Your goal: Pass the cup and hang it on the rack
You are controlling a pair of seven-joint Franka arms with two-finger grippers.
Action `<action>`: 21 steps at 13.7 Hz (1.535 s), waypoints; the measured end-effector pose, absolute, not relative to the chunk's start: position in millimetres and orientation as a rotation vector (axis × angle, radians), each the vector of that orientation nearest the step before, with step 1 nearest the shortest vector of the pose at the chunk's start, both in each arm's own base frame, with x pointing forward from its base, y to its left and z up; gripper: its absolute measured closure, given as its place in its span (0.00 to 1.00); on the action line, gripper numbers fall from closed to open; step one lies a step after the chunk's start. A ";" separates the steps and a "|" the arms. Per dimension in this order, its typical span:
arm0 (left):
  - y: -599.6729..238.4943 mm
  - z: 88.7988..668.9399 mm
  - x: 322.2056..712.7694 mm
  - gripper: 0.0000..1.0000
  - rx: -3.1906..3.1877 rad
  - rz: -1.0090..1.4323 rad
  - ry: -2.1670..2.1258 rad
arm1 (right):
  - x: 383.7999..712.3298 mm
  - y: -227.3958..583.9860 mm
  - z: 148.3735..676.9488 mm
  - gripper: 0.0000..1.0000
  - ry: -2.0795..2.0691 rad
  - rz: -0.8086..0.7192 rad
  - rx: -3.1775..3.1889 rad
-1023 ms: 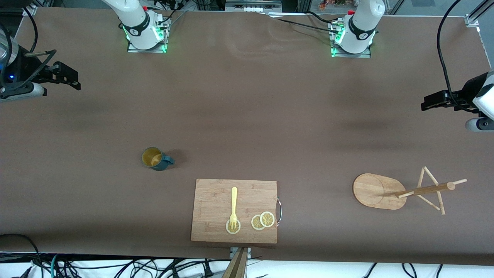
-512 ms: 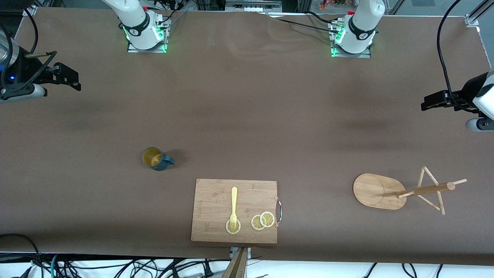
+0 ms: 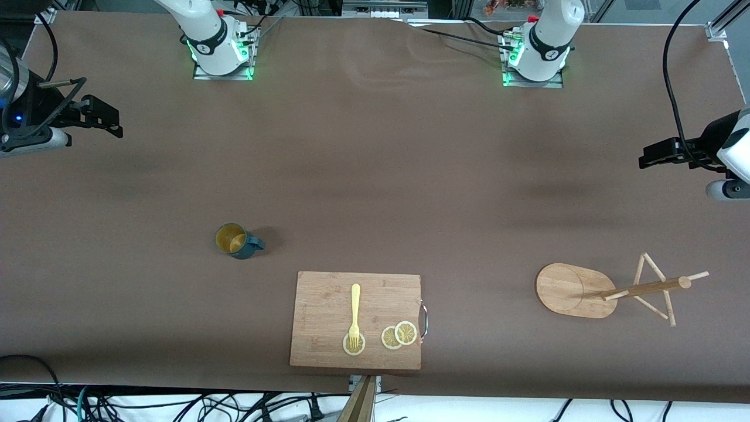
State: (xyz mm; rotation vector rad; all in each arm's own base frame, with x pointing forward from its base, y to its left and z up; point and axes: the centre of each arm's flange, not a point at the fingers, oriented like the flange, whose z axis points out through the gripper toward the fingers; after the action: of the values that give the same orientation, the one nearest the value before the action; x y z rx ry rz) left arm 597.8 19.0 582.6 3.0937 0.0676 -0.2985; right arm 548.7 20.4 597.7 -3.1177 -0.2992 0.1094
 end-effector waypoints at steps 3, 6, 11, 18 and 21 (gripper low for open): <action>19.0 582.2 597.9 0.00 3.094 -0.299 0.068 | 550.5 20.7 594.0 0.00 -0.299 0.119 -3.118; 19.0 581.8 598.1 0.00 3.094 -0.300 0.068 | 553.6 21.4 588.2 0.00 -0.300 0.133 -3.118; 19.0 581.3 598.3 0.00 3.094 -0.302 0.068 | 572.7 33.3 544.5 0.00 -0.325 0.247 -3.113; 18.5 581.1 598.4 0.00 3.093 -0.302 0.067 | 606.1 46.2 457.4 0.00 -0.346 0.457 -3.096; 18.4 581.1 598.4 0.00 3.093 -0.302 0.066 | 622.6 48.3 423.6 0.00 -0.358 0.450 -3.098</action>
State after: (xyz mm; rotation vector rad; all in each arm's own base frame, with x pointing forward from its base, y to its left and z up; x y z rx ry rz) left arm 598.4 18.4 581.1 3.0933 0.0663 -0.3021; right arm 622.6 48.3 423.6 -3.0982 -0.3579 0.4498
